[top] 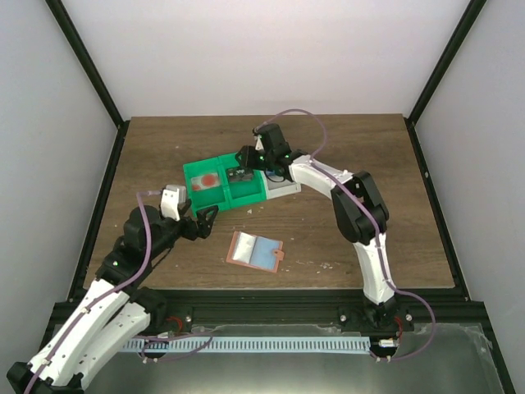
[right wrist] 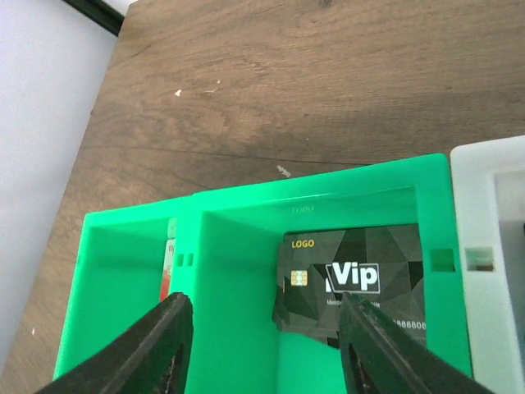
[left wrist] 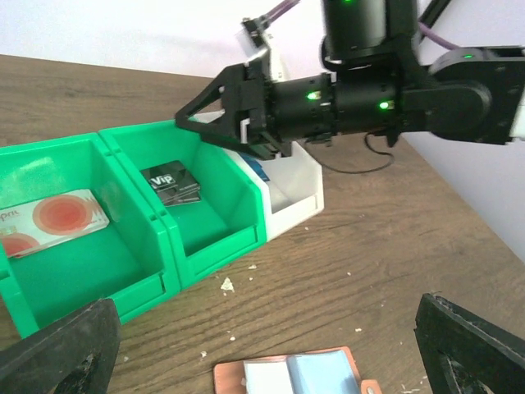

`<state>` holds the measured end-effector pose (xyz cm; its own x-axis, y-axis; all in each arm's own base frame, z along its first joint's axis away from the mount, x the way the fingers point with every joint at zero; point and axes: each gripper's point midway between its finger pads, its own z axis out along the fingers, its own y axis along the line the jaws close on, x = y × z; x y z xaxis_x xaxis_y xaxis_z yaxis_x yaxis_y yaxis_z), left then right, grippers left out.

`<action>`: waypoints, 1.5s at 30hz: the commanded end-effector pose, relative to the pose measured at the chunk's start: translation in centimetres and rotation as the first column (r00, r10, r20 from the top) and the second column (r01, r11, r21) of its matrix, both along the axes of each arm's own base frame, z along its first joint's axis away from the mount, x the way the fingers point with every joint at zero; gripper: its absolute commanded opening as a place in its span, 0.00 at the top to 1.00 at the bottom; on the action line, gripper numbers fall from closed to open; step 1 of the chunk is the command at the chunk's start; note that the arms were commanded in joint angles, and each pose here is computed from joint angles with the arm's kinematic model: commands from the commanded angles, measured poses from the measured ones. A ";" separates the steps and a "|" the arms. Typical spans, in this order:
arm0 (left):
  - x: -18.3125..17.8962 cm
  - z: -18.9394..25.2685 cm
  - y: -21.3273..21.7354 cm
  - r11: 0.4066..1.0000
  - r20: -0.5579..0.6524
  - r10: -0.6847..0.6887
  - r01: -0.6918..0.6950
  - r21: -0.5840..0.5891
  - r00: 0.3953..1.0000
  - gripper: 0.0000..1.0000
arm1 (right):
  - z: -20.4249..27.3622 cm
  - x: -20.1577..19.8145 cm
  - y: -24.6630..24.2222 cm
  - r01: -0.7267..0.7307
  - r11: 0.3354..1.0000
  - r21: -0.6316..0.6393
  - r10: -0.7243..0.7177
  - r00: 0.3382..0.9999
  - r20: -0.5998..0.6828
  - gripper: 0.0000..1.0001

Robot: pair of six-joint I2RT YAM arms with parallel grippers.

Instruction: Take the credit cards out of the card holder

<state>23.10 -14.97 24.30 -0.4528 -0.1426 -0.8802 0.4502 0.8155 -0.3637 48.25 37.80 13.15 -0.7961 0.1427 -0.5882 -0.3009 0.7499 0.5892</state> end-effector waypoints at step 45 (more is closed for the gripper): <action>0.8 7.0 1.1 0.991 0.078 0.099 -0.091 -0.103 0.992 0.00 | 12.7 -24.5 -20.0 0.145 0.980 0.138 -0.173 0.961 0.218 0.00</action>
<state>23.85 -13.47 31.06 -0.3667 -0.2541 -0.8950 0.3869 0.8332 -0.3951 23.86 18.16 25.56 -0.6119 0.3134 -0.7262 -0.3281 0.7348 0.5936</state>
